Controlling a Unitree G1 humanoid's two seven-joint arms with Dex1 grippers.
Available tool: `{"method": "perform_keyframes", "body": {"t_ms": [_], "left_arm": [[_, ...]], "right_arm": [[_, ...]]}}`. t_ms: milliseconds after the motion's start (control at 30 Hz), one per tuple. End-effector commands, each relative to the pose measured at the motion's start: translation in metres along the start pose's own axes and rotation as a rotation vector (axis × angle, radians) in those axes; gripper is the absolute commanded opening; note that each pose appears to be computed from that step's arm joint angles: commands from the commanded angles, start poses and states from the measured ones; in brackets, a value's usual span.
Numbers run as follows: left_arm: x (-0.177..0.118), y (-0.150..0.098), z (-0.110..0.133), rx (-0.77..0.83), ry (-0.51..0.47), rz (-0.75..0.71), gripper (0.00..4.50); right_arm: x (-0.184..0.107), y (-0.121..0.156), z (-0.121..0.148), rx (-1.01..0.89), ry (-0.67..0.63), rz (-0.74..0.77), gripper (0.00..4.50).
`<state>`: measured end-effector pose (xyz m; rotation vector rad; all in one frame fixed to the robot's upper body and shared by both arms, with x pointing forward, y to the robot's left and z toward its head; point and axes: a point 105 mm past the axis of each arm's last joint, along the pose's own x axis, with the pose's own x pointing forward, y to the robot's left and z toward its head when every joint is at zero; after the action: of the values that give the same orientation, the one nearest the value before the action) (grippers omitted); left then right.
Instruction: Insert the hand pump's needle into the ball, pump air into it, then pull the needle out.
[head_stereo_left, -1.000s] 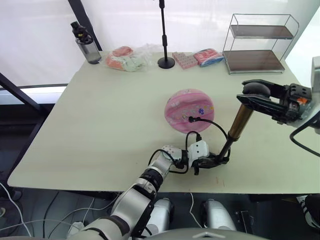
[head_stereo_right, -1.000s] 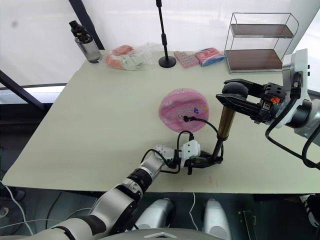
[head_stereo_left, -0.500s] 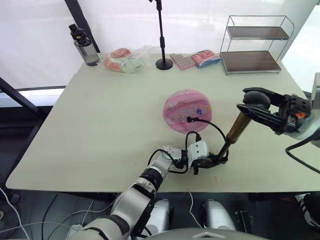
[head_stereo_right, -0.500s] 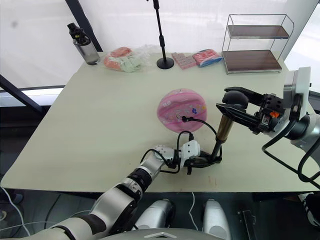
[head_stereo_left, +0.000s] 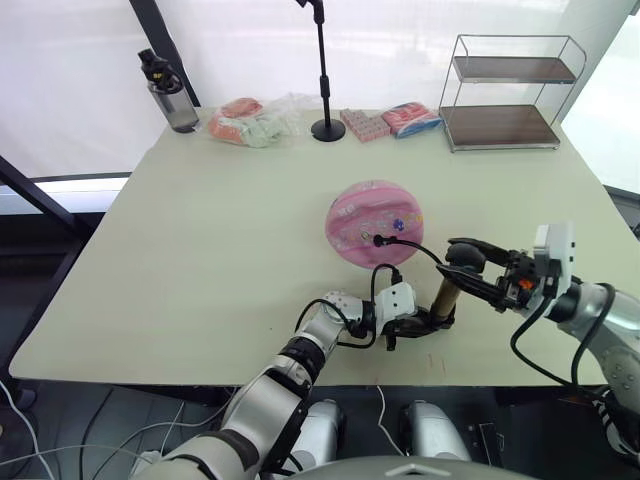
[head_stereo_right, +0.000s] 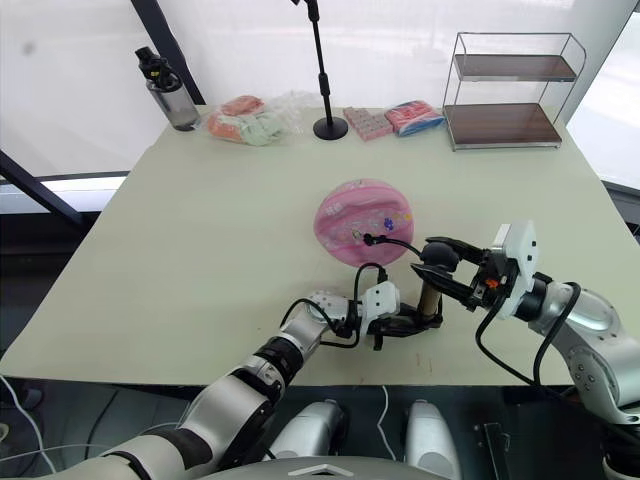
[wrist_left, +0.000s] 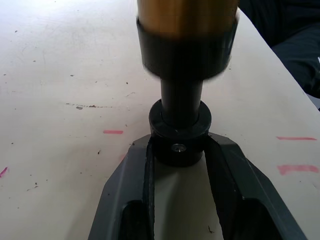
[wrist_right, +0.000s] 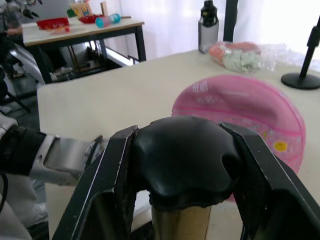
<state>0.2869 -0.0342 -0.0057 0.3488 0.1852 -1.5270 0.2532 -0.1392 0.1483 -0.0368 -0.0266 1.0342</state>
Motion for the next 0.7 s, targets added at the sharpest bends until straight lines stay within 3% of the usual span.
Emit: {"method": "perform_keyframes", "body": {"t_ms": [33, 200, 300, 700], "left_arm": [[0.0, -0.018, -0.024, -0.069, 0.063, -0.046, 1.09], [0.0, -0.018, -0.024, -0.07, 0.062, -0.045, 1.09], [0.0, -0.019, -0.025, -0.07, 0.062, -0.045, 1.09], [0.0, -0.02, -0.026, -0.071, 0.064, -0.051, 1.09]], "right_arm": [[0.001, 0.005, -0.027, 0.045, 0.065, -0.001, 2.0], [0.001, 0.003, -0.031, 0.019, 0.064, -0.02, 2.0], [0.003, 0.002, -0.018, -0.002, 0.027, -0.026, 2.0], [-0.01, 0.002, 0.079, -0.088, -0.143, 0.026, 2.0]]}}
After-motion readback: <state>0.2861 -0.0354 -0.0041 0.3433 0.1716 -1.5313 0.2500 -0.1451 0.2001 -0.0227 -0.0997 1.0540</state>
